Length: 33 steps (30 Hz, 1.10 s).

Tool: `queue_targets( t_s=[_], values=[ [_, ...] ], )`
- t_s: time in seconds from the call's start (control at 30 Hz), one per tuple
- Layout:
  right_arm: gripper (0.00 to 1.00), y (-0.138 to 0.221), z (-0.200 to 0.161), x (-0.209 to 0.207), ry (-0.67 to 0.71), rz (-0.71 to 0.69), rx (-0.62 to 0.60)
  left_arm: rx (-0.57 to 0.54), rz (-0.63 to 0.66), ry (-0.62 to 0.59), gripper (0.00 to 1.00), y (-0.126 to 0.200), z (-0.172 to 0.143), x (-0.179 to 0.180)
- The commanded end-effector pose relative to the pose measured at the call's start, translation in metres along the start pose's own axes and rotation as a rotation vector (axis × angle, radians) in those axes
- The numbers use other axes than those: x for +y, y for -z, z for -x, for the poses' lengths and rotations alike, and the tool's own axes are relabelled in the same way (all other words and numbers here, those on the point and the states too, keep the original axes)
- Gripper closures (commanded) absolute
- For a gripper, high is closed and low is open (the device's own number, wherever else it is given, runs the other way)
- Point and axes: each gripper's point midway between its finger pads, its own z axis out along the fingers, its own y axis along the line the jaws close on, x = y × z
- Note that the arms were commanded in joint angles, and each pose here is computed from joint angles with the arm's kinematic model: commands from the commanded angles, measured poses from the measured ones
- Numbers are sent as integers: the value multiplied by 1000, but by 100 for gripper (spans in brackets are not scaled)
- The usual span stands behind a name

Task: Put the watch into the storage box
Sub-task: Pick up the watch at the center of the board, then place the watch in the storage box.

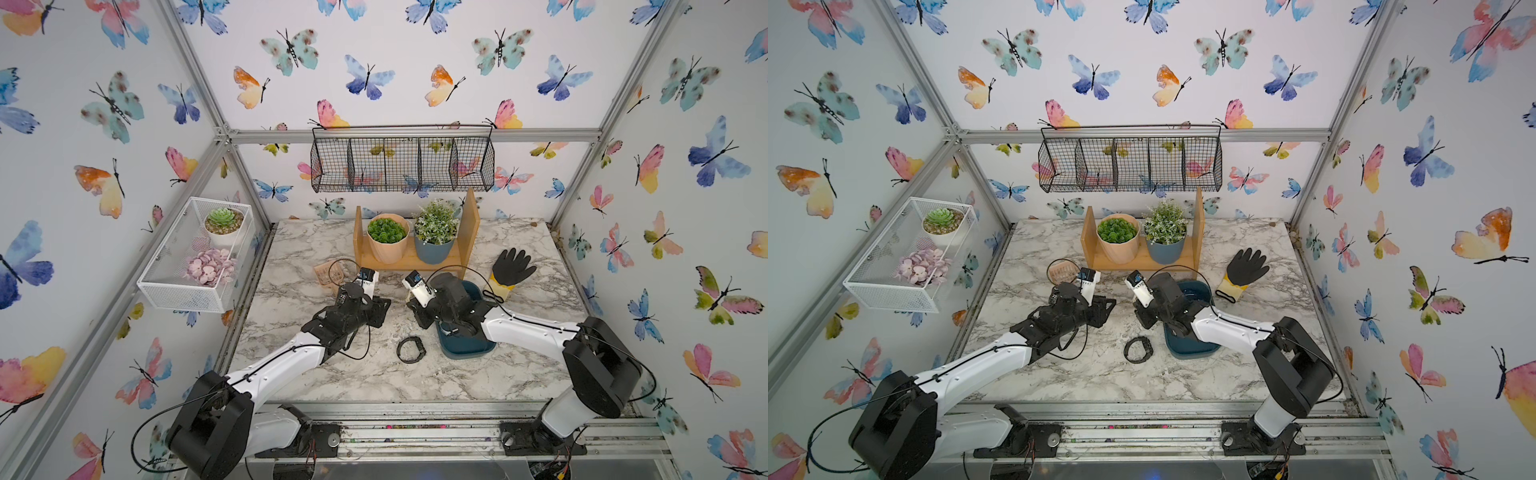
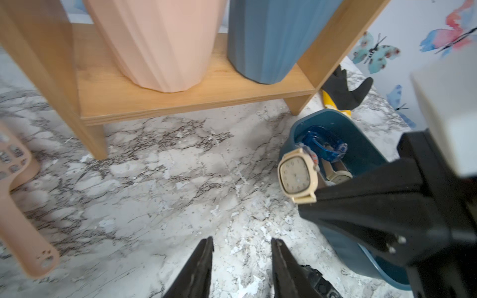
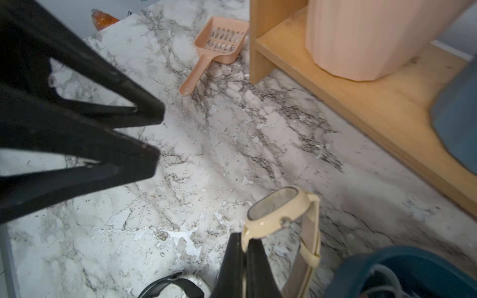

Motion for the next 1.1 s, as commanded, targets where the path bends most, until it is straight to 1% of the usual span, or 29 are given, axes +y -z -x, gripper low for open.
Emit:
queue_targets(
  t_s=[0.0,0.17,0.27,0.4,0.53,0.77,1.07],
  values=[
    [98,16,6,-36,-82,-126,-44,-20,-144,-75,58,-3,9,-35],
    [98,27,-17,-66,-171,-189,2,19,-225,-117,57,-16,-3,-63],
    [98,29,-33,-79,-246,-195,24,29,-225,-128,56,-23,-8,-72],
    [98,27,-50,-86,-289,-212,61,29,-246,-122,56,-27,-12,-77],
    [98,20,-68,-85,-312,-210,107,45,-245,-123,56,-31,-18,-76],
    [97,14,-88,-82,-323,-197,155,60,-224,-121,56,-34,-25,-71],
    [93,8,-107,-82,-336,-207,204,83,-205,-113,55,-39,-34,-65]
  ],
)
